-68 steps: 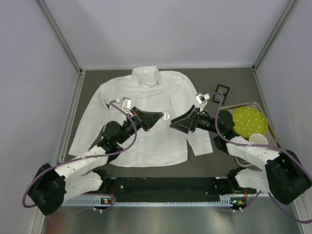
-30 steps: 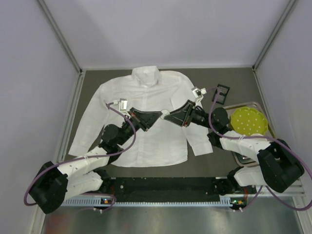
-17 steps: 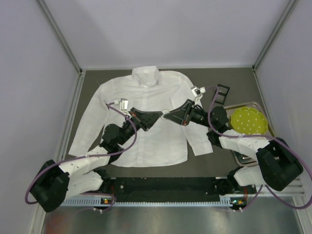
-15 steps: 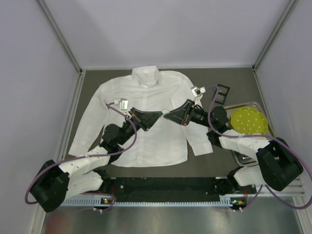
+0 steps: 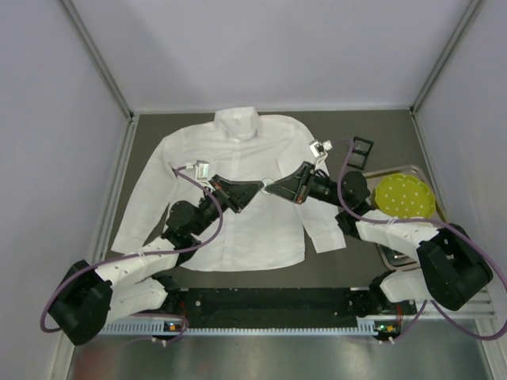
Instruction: Remove the brooch from the garment
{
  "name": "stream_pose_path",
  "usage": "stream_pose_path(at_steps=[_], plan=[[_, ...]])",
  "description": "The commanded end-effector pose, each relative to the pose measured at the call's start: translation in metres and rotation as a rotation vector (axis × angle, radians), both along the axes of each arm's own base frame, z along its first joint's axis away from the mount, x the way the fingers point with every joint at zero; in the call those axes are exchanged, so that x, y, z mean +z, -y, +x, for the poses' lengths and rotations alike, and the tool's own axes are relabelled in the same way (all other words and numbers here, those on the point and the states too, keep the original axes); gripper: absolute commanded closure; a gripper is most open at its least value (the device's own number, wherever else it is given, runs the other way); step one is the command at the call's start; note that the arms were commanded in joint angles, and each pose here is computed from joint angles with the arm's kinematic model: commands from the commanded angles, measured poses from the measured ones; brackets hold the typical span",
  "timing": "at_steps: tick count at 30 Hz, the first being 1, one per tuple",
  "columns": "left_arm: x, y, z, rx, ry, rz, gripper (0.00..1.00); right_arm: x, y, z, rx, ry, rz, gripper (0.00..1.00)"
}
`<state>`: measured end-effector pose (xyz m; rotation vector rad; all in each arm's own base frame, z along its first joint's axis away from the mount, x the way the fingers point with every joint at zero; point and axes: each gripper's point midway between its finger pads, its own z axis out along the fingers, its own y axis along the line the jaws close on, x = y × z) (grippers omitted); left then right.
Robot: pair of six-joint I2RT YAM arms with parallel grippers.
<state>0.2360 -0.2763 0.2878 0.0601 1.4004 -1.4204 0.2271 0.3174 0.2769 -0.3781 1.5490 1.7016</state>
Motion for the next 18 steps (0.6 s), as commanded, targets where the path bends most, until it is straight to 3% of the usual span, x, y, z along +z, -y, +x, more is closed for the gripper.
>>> stream_pose_path(at_steps=[1,18], plan=[[0.029,0.002,-0.013,-0.042,0.098,-0.025,1.0,0.023,-0.008,0.0,0.003,0.075,0.017,0.96],[0.039,-0.005,-0.021,-0.018,0.207,0.05,1.0,-0.004,-0.018,0.029,-0.127,-0.199,-0.056,1.0]])
